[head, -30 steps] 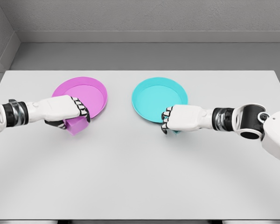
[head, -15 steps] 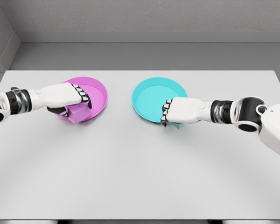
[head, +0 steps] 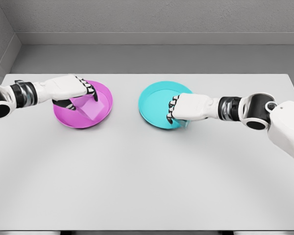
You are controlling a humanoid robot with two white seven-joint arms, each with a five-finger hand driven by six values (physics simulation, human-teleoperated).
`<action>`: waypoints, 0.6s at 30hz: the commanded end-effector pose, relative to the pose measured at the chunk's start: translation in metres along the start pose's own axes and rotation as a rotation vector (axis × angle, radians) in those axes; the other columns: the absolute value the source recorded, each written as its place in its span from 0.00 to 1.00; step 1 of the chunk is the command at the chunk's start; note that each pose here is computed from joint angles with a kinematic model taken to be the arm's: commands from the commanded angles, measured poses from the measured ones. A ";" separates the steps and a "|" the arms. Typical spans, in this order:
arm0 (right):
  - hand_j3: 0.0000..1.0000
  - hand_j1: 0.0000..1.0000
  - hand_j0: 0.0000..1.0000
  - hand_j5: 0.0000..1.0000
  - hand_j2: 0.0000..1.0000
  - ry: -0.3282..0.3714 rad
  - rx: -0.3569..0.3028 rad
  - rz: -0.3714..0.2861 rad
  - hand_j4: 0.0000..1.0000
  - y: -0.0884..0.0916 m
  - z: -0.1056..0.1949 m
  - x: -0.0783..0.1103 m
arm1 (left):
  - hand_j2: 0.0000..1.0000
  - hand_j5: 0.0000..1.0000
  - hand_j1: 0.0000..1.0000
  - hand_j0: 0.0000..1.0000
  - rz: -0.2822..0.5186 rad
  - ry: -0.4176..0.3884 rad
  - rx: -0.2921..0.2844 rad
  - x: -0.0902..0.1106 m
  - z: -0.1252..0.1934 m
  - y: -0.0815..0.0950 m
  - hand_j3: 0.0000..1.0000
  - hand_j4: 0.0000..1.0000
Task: Place the blocks in the corresponding plates according to their colors
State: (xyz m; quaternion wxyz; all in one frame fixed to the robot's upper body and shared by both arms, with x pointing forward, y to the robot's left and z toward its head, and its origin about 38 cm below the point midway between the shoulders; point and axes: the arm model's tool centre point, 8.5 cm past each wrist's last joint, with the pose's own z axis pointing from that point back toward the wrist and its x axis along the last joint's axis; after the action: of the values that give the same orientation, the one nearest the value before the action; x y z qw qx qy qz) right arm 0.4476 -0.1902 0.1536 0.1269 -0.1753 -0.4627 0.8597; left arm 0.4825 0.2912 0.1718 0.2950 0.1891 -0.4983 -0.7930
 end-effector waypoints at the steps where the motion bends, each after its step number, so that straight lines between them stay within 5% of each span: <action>1: 0.55 0.55 0.55 0.55 0.55 0.004 0.000 -0.009 0.55 0.001 0.000 -0.001 | 0.66 0.66 0.66 0.66 0.024 0.022 -0.007 -0.007 0.002 -0.006 0.66 0.66; 11: 0.55 0.55 0.55 0.55 0.55 -0.005 -0.031 0.009 0.55 -0.017 -0.010 -0.002 | 0.69 0.69 0.69 0.69 0.068 0.104 0.007 -0.036 0.012 -0.001 0.69 0.69; 13: 0.55 0.55 0.55 0.55 0.55 -0.011 -0.038 0.010 0.55 -0.020 -0.013 0.000 | 0.79 0.79 0.79 0.79 0.078 0.105 0.016 -0.037 0.007 0.002 0.79 0.79; 14: 0.55 0.55 0.55 0.55 0.55 -0.012 -0.039 0.010 0.55 -0.020 -0.014 0.000 | 1.00 1.00 1.00 1.00 0.081 0.092 0.026 -0.033 0.001 0.004 1.00 1.00; 18: 0.55 0.55 0.55 0.55 0.55 -0.008 -0.043 0.012 0.55 -0.025 -0.017 -0.003 | 1.00 1.00 1.00 1.00 0.090 0.074 0.040 -0.027 -0.007 0.005 1.00 1.00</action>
State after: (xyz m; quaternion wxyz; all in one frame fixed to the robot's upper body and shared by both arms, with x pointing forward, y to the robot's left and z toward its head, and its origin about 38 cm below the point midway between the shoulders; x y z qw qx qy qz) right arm 0.4593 -0.1671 0.1702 0.1114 -0.1819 -0.4787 0.8517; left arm 0.5077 0.3071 0.1750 0.3427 0.2056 -0.5045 -0.7653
